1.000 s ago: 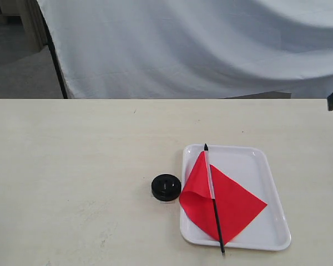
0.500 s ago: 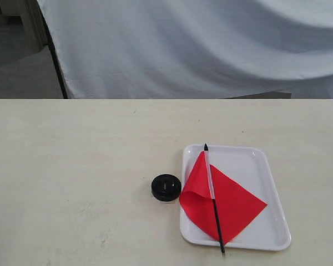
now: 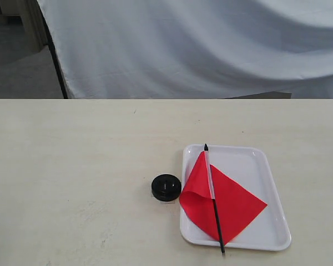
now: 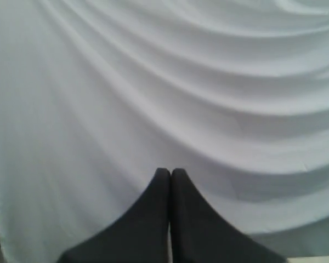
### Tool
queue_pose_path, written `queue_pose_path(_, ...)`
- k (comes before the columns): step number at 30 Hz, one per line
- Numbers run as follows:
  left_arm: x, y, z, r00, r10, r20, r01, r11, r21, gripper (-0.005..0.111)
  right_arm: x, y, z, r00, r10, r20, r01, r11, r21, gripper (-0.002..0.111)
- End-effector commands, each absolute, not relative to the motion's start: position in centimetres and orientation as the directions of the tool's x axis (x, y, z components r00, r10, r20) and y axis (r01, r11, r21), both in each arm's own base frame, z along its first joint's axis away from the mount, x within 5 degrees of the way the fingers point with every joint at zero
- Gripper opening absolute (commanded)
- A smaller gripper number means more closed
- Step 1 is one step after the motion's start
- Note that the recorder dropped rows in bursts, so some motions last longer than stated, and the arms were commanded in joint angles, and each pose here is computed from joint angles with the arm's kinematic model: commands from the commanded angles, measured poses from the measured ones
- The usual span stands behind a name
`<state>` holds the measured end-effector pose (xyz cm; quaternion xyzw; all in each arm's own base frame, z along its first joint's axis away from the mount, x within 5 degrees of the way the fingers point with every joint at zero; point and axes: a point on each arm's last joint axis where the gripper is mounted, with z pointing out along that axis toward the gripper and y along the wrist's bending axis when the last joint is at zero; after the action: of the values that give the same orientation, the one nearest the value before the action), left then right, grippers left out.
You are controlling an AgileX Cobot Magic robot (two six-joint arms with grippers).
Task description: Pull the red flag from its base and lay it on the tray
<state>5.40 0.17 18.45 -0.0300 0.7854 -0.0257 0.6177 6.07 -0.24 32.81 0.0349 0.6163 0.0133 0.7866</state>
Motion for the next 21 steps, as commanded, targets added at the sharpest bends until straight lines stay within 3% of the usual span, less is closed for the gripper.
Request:
queue_pose_path(1, 5.4, 0.2, 18.5, -0.227, -0.077, -0.971, -0.012, 0.997, -0.076, 0.000, 3.7, -0.3, 33.0, 0.318, 0.098, -0.943, 0.027, 0.993, 0.113, -0.001)
queue_pose_path(6, 5.4, 0.2, 18.5, -0.227, -0.077, -0.971, -0.012, 0.997, -0.076, 0.000, 2.0, -0.1, 32.2, 0.412, 0.134, -0.901, -0.018, 0.990, 0.139, -0.001)
queue_pose_path(12, 5.4, 0.2, 18.5, -0.227, -0.077, -0.971, -0.012, 0.997, -0.076, 0.000, 2.4, -0.2, 31.3, 0.342, 0.266, -0.901, -0.043, 0.963, 0.267, -0.001)
queue_pose_path(21, 5.4, 0.2, 18.5, -0.227, -0.077, -0.971, -0.012, 0.997, -0.076, 0.000, 3.2, -0.3, 29.5, 0.278, 0.302, -0.912, -0.033, 0.952, 0.305, -0.001)
